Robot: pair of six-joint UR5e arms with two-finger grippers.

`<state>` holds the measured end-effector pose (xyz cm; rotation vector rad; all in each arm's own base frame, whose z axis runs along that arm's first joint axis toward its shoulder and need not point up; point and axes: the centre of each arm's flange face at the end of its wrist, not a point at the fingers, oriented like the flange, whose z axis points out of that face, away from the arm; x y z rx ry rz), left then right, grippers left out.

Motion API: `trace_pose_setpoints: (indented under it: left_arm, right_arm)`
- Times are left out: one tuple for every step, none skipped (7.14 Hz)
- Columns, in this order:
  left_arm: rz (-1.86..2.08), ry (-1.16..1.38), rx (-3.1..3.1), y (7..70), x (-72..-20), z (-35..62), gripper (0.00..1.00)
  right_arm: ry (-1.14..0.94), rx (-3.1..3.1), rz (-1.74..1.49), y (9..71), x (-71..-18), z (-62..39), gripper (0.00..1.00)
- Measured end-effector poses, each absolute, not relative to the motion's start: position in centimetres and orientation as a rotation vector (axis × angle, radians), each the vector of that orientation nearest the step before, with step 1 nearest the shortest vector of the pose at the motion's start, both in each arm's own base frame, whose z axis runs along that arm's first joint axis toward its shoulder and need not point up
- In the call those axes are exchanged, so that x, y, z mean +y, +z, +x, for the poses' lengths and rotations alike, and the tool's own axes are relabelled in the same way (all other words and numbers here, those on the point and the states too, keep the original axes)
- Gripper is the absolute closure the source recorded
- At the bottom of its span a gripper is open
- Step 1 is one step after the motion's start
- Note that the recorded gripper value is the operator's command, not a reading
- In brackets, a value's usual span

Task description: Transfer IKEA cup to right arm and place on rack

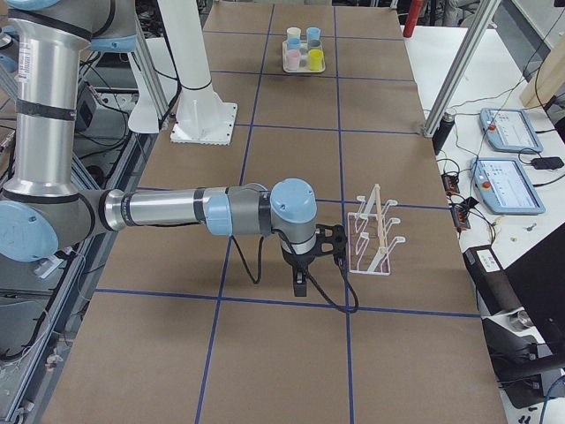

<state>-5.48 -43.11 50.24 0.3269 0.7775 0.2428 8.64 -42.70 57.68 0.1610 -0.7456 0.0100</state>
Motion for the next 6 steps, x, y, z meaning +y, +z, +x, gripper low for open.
trace_pose_setpoints:
  left_arm:
    - [0.336, 0.247, 0.775, 49.9, -43.5, -5.5, 0.00]
    - [0.354, 0.254, 0.772, 49.1, -44.1, -5.5, 0.00]
    - [0.385, 0.268, 0.767, 47.6, -45.2, -5.5, 0.00]
    - [0.430, 0.286, 0.762, 45.5, -46.5, -5.5, 0.00]
    - [0.474, 0.304, 0.757, 43.3, -48.0, -5.5, 0.00]
    - [0.510, 0.319, 0.754, 41.4, -49.3, -5.4, 0.00]
  right_arm:
    - [-0.015, -0.748, 0.215, 55.6, -42.8, 8.5, 0.01]
    - [-0.055, -0.754, 0.266, 54.1, -43.1, 7.8, 0.01]
    - [-0.106, -0.771, 0.323, 52.9, -43.4, 6.4, 0.01]
    - [-0.132, -0.809, 0.369, 51.8, -43.6, 5.4, 0.01]
    - [-0.147, -0.859, 0.404, 50.6, -43.7, 4.5, 0.01]
    - [-0.159, -0.912, 0.439, 49.3, -43.7, 3.0, 0.01]
